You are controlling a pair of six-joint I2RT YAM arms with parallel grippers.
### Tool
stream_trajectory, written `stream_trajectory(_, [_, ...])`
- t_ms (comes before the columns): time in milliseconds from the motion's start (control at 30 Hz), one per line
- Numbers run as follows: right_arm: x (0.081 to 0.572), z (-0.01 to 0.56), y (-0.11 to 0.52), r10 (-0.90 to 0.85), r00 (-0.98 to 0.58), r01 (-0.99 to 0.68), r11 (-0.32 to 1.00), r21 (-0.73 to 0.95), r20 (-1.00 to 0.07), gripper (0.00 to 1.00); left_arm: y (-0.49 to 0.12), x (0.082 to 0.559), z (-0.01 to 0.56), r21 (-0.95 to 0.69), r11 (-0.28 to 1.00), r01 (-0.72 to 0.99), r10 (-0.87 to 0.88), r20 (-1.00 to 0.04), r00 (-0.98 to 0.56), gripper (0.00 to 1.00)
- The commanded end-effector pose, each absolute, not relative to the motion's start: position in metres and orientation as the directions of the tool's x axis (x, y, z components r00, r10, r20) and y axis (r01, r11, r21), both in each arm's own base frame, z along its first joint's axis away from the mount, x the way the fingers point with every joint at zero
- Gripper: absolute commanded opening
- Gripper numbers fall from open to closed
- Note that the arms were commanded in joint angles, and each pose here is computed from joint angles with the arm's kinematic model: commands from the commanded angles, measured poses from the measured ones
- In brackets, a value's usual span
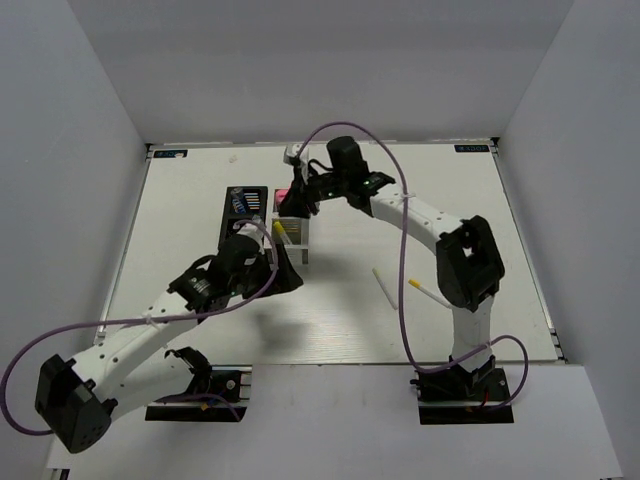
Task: Sort the stationery into containers
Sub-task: Place the pen in the storage box, then pick up the pen from the center of the board.
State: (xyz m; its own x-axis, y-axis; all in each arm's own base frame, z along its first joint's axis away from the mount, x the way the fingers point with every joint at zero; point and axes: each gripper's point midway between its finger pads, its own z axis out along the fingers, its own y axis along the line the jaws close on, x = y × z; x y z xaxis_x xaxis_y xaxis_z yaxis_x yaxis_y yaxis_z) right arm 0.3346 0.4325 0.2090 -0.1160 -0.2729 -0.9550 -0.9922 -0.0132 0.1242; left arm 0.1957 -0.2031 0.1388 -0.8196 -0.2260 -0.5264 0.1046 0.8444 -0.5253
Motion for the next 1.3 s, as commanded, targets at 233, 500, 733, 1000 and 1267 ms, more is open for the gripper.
stream_trajectory(233, [0.420,0.271,0.244,-0.264,-0.333,-0.676,0.736,0.034,-0.905,0.00,-0.312,0.229,0.173,-0.577,0.794,0.191,-0.178,-0.522,-0.834,0.99])
stream_trajectory(500, [0.375,0.207,0.127,-0.251,-0.532,-0.480,0.876,0.044,-0.809,0.20,-0.385,0.240,0.138,-0.484,0.872,0.072,-0.161,-0.423,-0.892,0.99])
stream_trajectory(733, [0.344,0.187,0.087,-0.185,-0.581,-0.391,0.918,0.072,-0.792,0.20,-0.423,0.243,0.105,-0.403,0.915,-0.036,-0.194,-0.359,-0.913,0.91])
stream_trajectory(1000, [0.326,0.176,0.077,-0.132,-0.604,-0.370,0.920,0.130,-0.786,0.20,-0.452,0.255,0.084,-0.376,0.924,-0.071,-0.209,-0.340,-0.917,0.58])
stream_trajectory(1267, [0.324,0.176,0.069,-0.110,-0.604,-0.361,0.921,0.147,-0.790,0.20,-0.453,0.254,0.063,-0.305,0.948,-0.093,-0.189,-0.300,-0.935,0.47])
